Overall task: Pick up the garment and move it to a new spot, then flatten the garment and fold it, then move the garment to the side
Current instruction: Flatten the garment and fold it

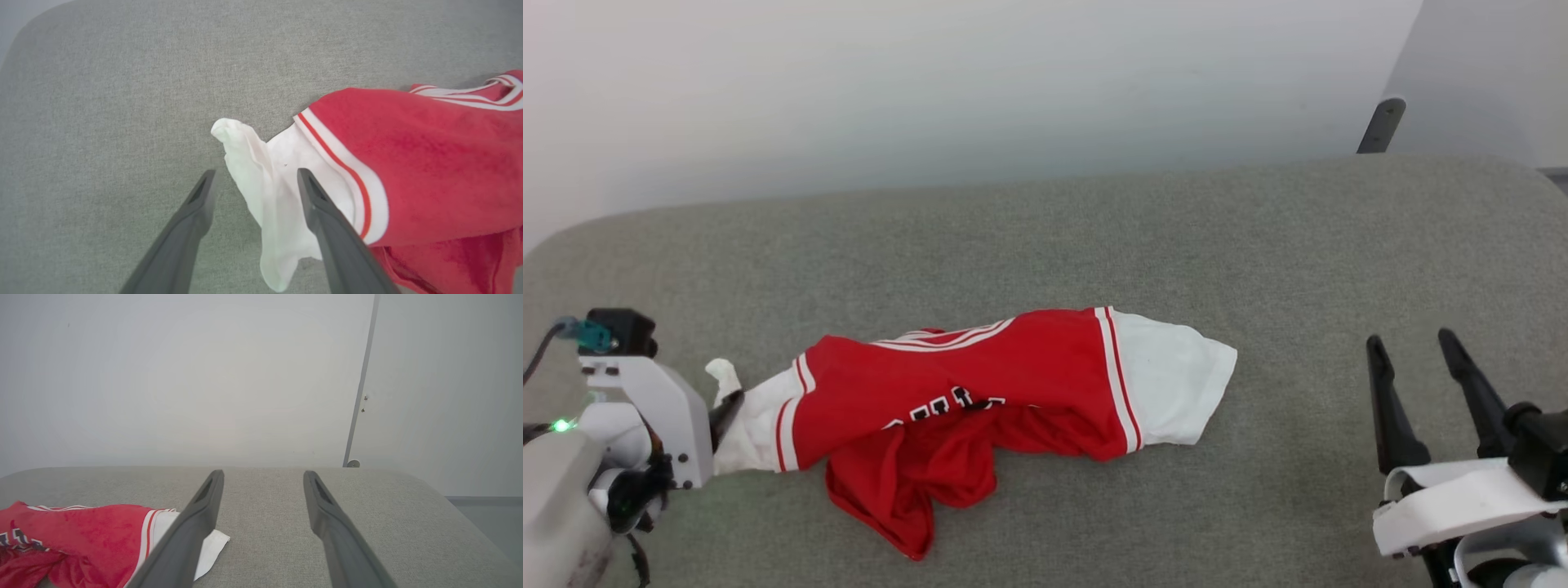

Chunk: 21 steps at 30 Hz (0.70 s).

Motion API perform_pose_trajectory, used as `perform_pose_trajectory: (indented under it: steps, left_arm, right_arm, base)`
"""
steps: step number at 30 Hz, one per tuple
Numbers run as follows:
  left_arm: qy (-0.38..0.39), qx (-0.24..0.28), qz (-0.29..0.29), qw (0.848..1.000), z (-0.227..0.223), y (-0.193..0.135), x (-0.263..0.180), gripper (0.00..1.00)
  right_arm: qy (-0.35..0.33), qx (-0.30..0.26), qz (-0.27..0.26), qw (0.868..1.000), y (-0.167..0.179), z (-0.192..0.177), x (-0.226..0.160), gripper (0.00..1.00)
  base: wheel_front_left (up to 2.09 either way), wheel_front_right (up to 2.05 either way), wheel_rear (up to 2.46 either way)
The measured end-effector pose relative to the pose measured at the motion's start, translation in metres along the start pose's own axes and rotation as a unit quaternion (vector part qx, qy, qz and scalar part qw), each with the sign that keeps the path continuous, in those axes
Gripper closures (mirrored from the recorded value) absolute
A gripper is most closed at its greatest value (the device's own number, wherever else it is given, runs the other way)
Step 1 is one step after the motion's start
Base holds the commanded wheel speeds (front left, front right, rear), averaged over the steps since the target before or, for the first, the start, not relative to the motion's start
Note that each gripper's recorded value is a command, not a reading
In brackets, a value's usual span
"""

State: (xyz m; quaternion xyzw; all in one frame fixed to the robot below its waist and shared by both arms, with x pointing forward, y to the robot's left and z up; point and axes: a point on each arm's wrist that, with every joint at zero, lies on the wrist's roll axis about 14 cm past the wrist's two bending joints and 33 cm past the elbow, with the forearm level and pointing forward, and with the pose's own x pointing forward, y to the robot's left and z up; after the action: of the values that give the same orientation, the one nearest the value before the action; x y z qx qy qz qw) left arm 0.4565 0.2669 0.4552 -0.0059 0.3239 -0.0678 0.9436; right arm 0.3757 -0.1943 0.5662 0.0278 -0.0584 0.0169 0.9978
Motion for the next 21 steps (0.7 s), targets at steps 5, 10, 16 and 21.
perform_pose_trajectory:
  steps: [5, 10, 16, 21]
  left_arm:
    - [0.024, -0.007, 0.009, 1.000, -0.013, 0.005, 0.009, 0.07]
    - [0.039, -0.018, 0.011, 0.999, -0.020, 0.006, 0.017, 1.00]
    - [0.055, -0.034, 0.015, 0.998, -0.029, 0.009, 0.017, 1.00]
    - [0.046, -0.046, 0.031, 0.997, -0.026, 0.021, 0.010, 1.00]
  right_arm:
    - [-0.014, -0.007, -0.003, 1.000, -0.002, 0.009, 0.004, 0.00]
    - [-0.021, -0.013, -0.009, 1.000, -0.007, 0.014, 0.006, 0.00]
    - [-0.024, -0.016, -0.010, 1.000, -0.007, 0.016, 0.007, 0.00]
    - [-0.025, -0.018, -0.004, 1.000, -0.003, 0.018, 0.008, 0.00]
  base:
    - [0.00, 0.00, 0.00]
    - [0.00, 0.00, 0.00]
    - [0.00, 0.00, 0.00]
    - [0.00, 0.00, 0.00]
